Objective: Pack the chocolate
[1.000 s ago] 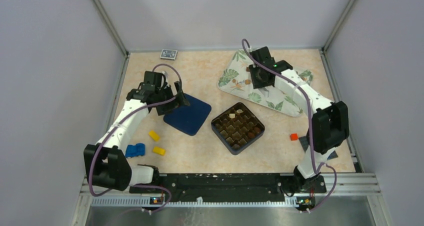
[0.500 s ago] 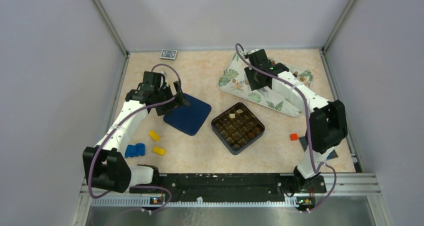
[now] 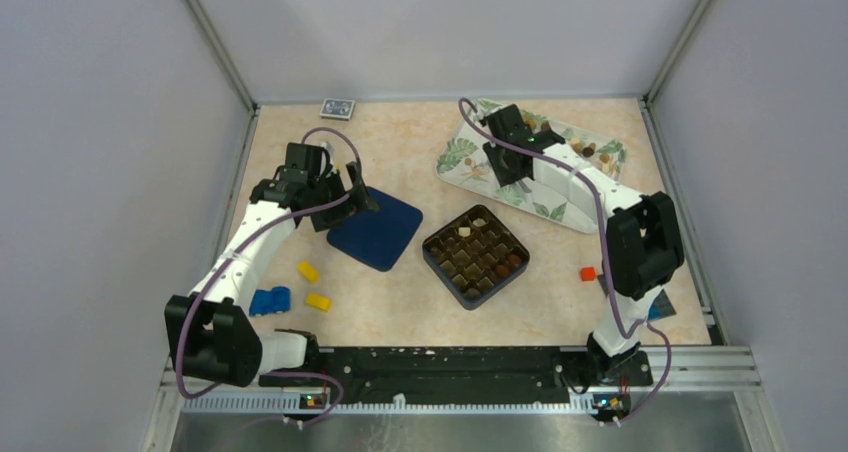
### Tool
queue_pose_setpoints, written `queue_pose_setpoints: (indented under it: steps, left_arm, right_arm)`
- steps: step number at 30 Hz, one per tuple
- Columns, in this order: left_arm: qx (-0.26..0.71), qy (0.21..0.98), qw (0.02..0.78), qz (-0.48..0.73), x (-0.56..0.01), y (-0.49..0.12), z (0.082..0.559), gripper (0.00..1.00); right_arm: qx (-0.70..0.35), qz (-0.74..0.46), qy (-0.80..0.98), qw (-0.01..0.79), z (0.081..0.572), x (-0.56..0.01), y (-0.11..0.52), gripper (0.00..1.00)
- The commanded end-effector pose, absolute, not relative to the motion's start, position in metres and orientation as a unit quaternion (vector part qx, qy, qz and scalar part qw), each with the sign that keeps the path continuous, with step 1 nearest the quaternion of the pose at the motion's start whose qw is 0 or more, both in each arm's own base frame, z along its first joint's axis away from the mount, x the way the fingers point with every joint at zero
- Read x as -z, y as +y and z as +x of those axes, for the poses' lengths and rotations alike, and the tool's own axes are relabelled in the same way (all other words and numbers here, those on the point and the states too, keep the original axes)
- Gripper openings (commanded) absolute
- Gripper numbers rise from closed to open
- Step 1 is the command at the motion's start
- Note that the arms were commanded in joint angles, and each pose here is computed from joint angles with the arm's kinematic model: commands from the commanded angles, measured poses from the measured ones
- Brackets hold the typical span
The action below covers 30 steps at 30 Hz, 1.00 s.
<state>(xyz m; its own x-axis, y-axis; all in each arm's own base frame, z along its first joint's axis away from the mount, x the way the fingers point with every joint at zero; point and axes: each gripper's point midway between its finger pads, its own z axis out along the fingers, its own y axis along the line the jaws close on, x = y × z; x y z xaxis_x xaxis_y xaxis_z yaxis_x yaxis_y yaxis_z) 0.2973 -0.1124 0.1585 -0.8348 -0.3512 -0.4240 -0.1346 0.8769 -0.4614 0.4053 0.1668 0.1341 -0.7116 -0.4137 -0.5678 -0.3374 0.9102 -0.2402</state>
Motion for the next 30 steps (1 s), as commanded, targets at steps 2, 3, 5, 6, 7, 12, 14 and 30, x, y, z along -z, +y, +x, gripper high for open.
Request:
queue_pose_setpoints:
  steps: [2, 3, 5, 6, 7, 12, 14, 30]
  left_arm:
    - [0.215, 0.923, 0.292, -0.129, -0.182, -0.110, 0.304, 0.99]
    - [0.215, 0.923, 0.293, -0.129, -0.183, -0.110, 0.304, 0.99]
    - [0.214, 0.923, 0.293, -0.129, -0.183, -0.109, 0.303, 0.99]
    - [0.214, 0.923, 0.294, -0.128, -0.183, -0.109, 0.303, 0.99]
    - [0.214, 0.923, 0.294, -0.128, -0.183, -0.109, 0.303, 0.99]
    - [0.213, 0.923, 0.295, -0.127, -0.183, -0.109, 0.303, 0.99]
    - [0.204, 0.923, 0.299, -0.127, -0.184, -0.106, 0.304, 0.99]
    - [0.184, 0.922, 0.315, -0.128, -0.189, -0.098, 0.311, 0.99]
  right_arm:
    - [0.064, -0.208, 0.910, 0.353, 0.416, -0.152, 0.177, 0.29]
    - [0.065, -0.206, 0.910, 0.354, 0.415, -0.154, 0.177, 0.28]
    - [0.068, -0.200, 0.910, 0.356, 0.414, -0.158, 0.175, 0.24]
    - [0.069, -0.195, 0.910, 0.359, 0.414, -0.162, 0.174, 0.22]
    - [0.067, -0.192, 0.910, 0.361, 0.413, -0.166, 0.174, 0.21]
    - [0.035, -0.173, 0.910, 0.375, 0.403, -0.188, 0.177, 0.19]
    - [0.022, -0.170, 0.909, 0.379, 0.397, -0.197, 0.178, 0.19]
    - [-0.096, -0.261, 0.911, 0.304, 0.247, -0.232, 0.179, 0.16]
